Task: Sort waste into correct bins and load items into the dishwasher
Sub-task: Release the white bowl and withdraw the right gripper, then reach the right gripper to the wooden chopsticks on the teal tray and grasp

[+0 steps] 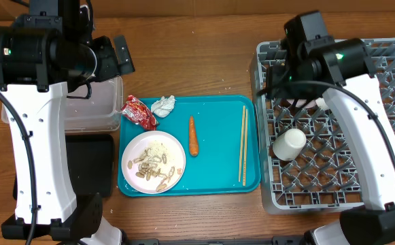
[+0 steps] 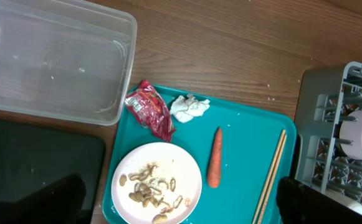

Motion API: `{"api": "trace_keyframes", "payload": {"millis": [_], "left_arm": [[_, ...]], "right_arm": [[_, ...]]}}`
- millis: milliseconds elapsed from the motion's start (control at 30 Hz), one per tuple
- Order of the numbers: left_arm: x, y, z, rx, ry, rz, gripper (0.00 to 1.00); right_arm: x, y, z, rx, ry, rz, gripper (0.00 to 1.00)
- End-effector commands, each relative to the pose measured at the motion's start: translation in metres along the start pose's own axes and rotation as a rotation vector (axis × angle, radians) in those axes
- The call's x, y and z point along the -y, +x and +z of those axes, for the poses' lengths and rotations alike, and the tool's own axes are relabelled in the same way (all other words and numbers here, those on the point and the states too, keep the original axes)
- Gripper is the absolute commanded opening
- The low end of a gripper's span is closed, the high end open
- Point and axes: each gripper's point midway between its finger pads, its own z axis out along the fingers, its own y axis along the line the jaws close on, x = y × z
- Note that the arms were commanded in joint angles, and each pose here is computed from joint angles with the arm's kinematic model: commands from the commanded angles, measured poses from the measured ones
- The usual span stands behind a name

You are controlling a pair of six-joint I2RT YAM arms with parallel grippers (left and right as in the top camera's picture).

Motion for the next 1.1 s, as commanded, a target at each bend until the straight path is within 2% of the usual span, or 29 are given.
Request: {"api": "trace_keyframes", "payload": {"millis": [0, 167, 300, 500, 633, 1067], "left_arm": [[0.000, -0.001, -0.004, 0.012, 0.007, -0.009, 1.00], [0.000, -0.001, -0.004, 0.011, 0.006, -0.009, 1.00], [0.000, -0.001, -0.004, 0.011, 0.006, -0.009, 1.00], [0.000, -0.001, -0.004, 0.011, 0.006, -0.009, 1.00], [0.000, -0.001, -0.004, 0.011, 0.006, -0.009, 1.00], [0.000, -0.001, -0.004, 0.011, 0.006, -0.009, 1.00]], "right_arm": [[-0.040, 0.033, 0.011, -0.150, -0.171, -0.021, 0.50], [-0.054, 0.078, 0.061, -0.274, -0.085, -0.003, 0.49], [-0.045, 0.098, 0.115, -0.248, 0.052, 0.108, 0.47], [-0.045, 0.094, 0.151, -0.173, 0.028, 0.147, 0.41], [-0.045, 0.085, 0.168, -0.119, 0.020, 0.167, 0.41], [-0.020, 0.087, 0.209, -0.124, 0.176, 0.281, 0.38]]}}
